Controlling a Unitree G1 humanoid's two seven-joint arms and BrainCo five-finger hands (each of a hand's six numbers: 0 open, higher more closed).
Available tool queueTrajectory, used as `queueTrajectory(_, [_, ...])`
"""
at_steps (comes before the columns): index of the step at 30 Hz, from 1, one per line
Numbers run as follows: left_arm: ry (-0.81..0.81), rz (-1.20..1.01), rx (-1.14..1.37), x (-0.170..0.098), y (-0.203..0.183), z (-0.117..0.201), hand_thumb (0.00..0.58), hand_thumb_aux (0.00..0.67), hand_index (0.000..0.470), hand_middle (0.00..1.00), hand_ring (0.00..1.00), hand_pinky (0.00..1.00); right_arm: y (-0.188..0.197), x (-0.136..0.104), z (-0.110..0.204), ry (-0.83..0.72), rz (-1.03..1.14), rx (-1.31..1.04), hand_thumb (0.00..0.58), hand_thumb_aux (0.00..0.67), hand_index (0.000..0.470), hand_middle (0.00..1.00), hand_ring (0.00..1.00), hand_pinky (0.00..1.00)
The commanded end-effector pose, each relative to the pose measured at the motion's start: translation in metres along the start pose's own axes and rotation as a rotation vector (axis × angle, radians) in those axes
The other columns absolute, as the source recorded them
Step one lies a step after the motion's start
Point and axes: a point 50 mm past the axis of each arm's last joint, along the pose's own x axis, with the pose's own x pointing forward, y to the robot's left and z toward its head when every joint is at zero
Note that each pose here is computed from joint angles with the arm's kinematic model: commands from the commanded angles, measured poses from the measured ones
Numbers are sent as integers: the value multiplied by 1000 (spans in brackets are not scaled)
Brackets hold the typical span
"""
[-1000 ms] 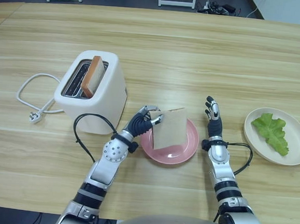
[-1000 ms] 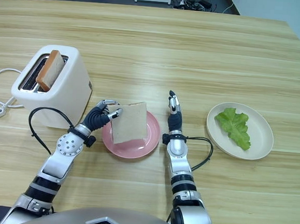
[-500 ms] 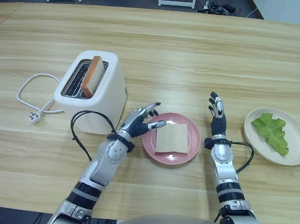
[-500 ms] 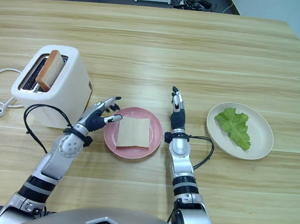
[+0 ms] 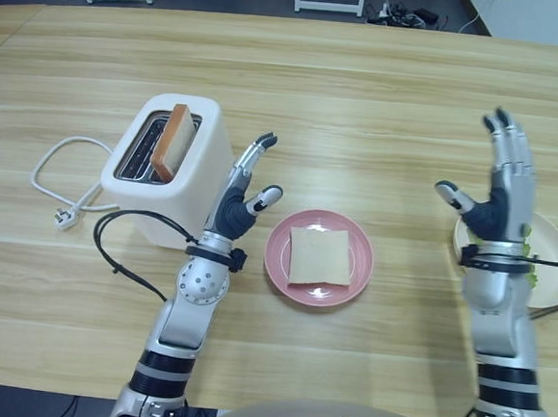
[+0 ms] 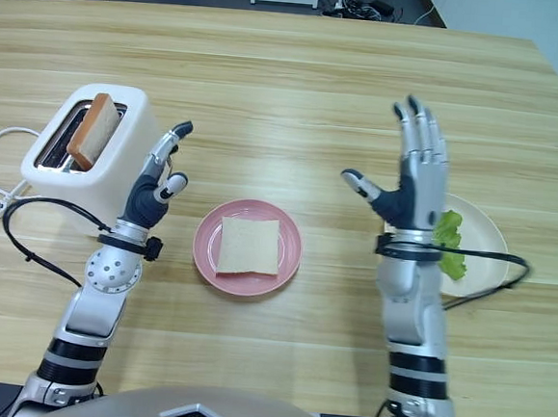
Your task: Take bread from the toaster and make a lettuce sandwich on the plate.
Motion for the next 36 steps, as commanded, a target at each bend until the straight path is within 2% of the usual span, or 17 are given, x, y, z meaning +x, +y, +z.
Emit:
queueTrajectory(1, [55, -21, -114, -5, -5, -8, 0, 0, 0, 0, 0, 0, 1, -12, -61, 52, 212, -468, 0, 0, 0, 0, 0, 0])
queueTrajectory(5, [71, -36, -138, -6, -8, -10, 0, 0, 0, 0, 0, 0, 20, -32, -114, 198, 405, -581, 0, 0, 0, 0, 0, 0])
queueTrajectory(8, [76, -49, -145, -6, -12, -10, 0, 0, 0, 0, 0, 0, 35, -49, -135, 250, 509, -600, 0, 0, 0, 0, 0, 0])
queueTrajectory(12, [78, -57, -152, -7, -15, -9, 0, 0, 0, 0, 0, 0, 45, -60, -154, 303, 595, -617, 0, 0, 0, 0, 0, 0])
queueTrajectory(13, [81, -59, -152, -7, -15, -10, 0, 0, 0, 0, 0, 0, 47, -62, -156, 306, 608, -614, 352, 250, 175, 0, 0, 0])
queueTrajectory(14, [83, -61, -153, -7, -16, -10, 0, 0, 0, 0, 0, 0, 49, -62, -156, 305, 617, -613, 496, 415, 291, 0, 0, 0])
queueTrajectory(15, [83, -64, -154, -7, -16, -10, 0, 0, 0, 0, 0, 0, 49, -62, -157, 305, 618, -610, 563, 554, 389, 0, 0, 0])
queueTrajectory(16, [84, -67, -154, -7, -17, -10, 0, 0, 0, 0, 0, 0, 49, -62, -158, 304, 614, -607, 579, 646, 453, 0, 0, 0])
queueTrajectory(17, [84, -69, -154, -6, -17, -10, 0, 0, 0, 0, 0, 0, 48, -60, -158, 300, 607, -603, 580, 670, 470, 0, 0, 0])
queueTrajectory(23, [94, -72, -152, -7, -17, -11, 0, 0, 0, 0, 0, 0, 45, -53, -154, 272, 575, -572, 580, 670, 470, 0, 0, 0])
queueTrajectory(27, [98, -76, -154, -7, -19, -12, 0, 0, 0, 0, 0, 0, 34, -40, -141, 215, 464, -541, 580, 670, 470, 0, 0, 0])
queueTrajectory(29, [97, -71, -156, -6, -19, -12, 0, 0, 0, 0, 0, 0, 24, -28, -121, 146, 369, -505, 580, 670, 470, 0, 0, 0])
queueTrajectory(32, [96, -46, -179, -4, -17, -14, 0, 0, 0, 0, 0, 0, 12, -3, -65, -2, 218, -383, 580, 670, 470, 0, 0, 0])
queueTrajectory(36, [122, 1, -241, -1, -19, -22, 0, 0, 0, 0, 0, 0, 23, 17, 8, -185, 151, -191, 580, 670, 470, 0, 0, 0])
